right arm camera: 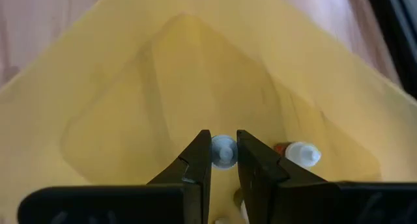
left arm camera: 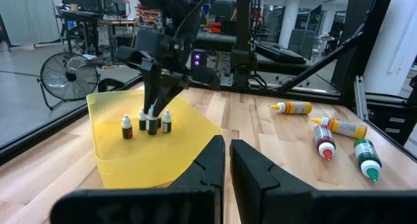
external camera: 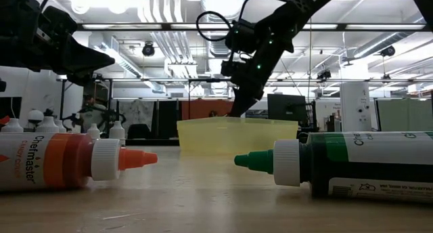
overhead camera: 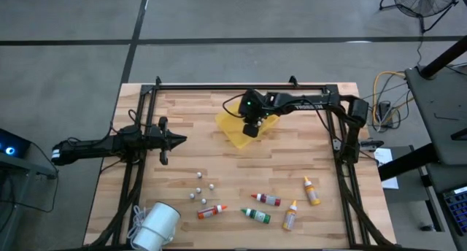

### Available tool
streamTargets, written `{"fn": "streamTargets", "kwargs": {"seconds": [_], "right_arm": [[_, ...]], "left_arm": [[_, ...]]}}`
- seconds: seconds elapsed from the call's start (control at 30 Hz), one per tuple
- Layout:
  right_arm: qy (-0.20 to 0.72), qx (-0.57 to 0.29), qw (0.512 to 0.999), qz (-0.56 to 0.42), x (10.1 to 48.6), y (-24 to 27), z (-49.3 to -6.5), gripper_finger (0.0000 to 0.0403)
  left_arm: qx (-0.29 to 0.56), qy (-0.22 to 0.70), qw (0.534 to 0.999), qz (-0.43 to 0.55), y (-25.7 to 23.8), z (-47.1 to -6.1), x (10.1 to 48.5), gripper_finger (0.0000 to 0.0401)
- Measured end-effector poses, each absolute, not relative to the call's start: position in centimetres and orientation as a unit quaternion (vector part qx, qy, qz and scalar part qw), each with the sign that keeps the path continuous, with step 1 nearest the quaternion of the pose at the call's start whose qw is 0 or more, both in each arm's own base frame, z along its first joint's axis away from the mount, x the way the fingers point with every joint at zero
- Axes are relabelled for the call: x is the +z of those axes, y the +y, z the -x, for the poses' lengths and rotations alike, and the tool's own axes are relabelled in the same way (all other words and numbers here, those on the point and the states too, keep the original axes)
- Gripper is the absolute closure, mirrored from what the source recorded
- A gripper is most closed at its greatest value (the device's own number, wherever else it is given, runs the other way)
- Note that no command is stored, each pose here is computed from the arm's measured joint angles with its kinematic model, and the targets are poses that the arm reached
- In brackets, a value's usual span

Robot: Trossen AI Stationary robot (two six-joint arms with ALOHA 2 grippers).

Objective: Pick & Place food coloring
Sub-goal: Put the small black food coloring bottle into the yellow bin

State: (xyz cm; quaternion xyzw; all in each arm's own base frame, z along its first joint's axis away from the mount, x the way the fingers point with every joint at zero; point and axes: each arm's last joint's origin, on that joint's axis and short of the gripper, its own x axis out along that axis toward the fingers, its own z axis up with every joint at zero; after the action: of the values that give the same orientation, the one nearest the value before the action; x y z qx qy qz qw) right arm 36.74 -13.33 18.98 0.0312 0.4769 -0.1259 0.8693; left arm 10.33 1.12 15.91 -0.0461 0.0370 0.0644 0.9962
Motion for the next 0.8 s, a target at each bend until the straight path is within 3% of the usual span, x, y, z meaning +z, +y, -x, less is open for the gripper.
{"fn": "streamTargets", "kwargs": {"seconds": [0.33,0.8], "right_arm": [[0.493,-0.117,0.862,-0.025,16.6,-13.5,-37.8,0.0355],[0.497,-0.131,0.858,-0.02,16.6,-13.6,-37.8,0.0355]], "left_arm": [[0.065,0.037,0.996,0.046,1.1,-10.3,15.9,0.0401],[0.065,0.037,0.996,0.046,1.1,-10.3,15.9,0.0401]]}}
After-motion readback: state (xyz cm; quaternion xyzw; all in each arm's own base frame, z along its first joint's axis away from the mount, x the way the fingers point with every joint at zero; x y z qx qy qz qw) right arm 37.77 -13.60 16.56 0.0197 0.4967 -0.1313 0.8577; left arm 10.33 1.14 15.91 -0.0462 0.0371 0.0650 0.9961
